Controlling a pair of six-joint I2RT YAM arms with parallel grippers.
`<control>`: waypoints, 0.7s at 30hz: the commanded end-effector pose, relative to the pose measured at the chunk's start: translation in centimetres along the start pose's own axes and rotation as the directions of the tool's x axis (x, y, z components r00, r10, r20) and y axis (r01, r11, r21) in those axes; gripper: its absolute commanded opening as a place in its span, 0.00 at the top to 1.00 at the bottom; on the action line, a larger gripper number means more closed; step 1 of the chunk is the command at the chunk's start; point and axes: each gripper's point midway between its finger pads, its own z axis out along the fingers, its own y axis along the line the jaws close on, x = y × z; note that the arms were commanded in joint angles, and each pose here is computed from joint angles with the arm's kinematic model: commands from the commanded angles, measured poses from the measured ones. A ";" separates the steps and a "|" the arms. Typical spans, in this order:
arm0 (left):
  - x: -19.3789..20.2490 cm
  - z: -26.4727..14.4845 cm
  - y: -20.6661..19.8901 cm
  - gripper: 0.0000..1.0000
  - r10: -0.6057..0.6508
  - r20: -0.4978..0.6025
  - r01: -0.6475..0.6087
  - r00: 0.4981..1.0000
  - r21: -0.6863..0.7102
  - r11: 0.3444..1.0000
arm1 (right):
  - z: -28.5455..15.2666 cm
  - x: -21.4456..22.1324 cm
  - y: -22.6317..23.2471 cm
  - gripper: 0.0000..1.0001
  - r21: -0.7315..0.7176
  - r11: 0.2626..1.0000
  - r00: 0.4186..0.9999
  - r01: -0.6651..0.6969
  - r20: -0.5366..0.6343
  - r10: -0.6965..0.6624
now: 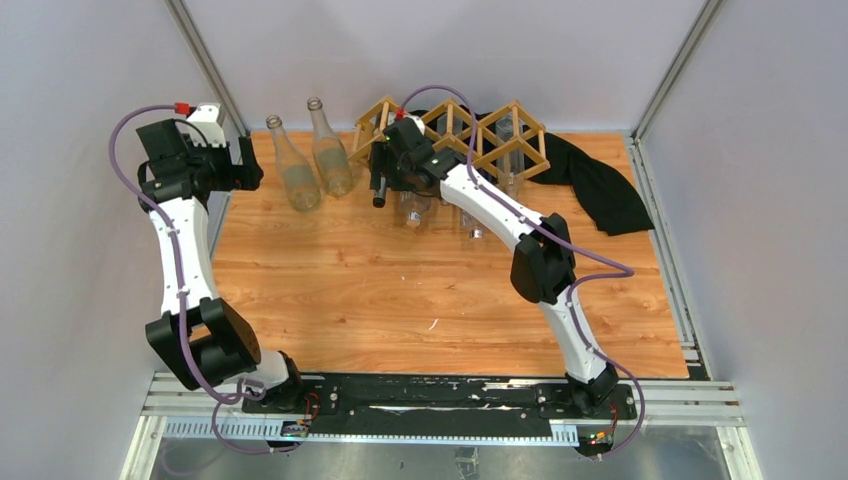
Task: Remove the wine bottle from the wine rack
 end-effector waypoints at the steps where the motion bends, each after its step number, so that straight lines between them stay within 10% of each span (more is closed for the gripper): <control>1: -0.1 -1.1 0.6 0.00 -0.019 0.008 0.019 1.000 -0.052 0.998 | 1.2 0.0 0.6 0.17 -0.012 0.998 0.998 -0.063 0.014 0.063; 13: 0.0 -2.2 1.1 0.00 -0.028 0.030 0.030 0.999 -0.093 0.995 | 3.5 0.7 -0.1 0.31 0.012 0.992 0.992 -0.125 0.034 0.125; 21: 2.3 -3.2 -1.5 0.00 0.052 0.034 -0.052 0.998 0.001 0.999 | 2.6 0.1 0.8 0.62 -0.036 0.989 0.989 -0.141 0.049 0.143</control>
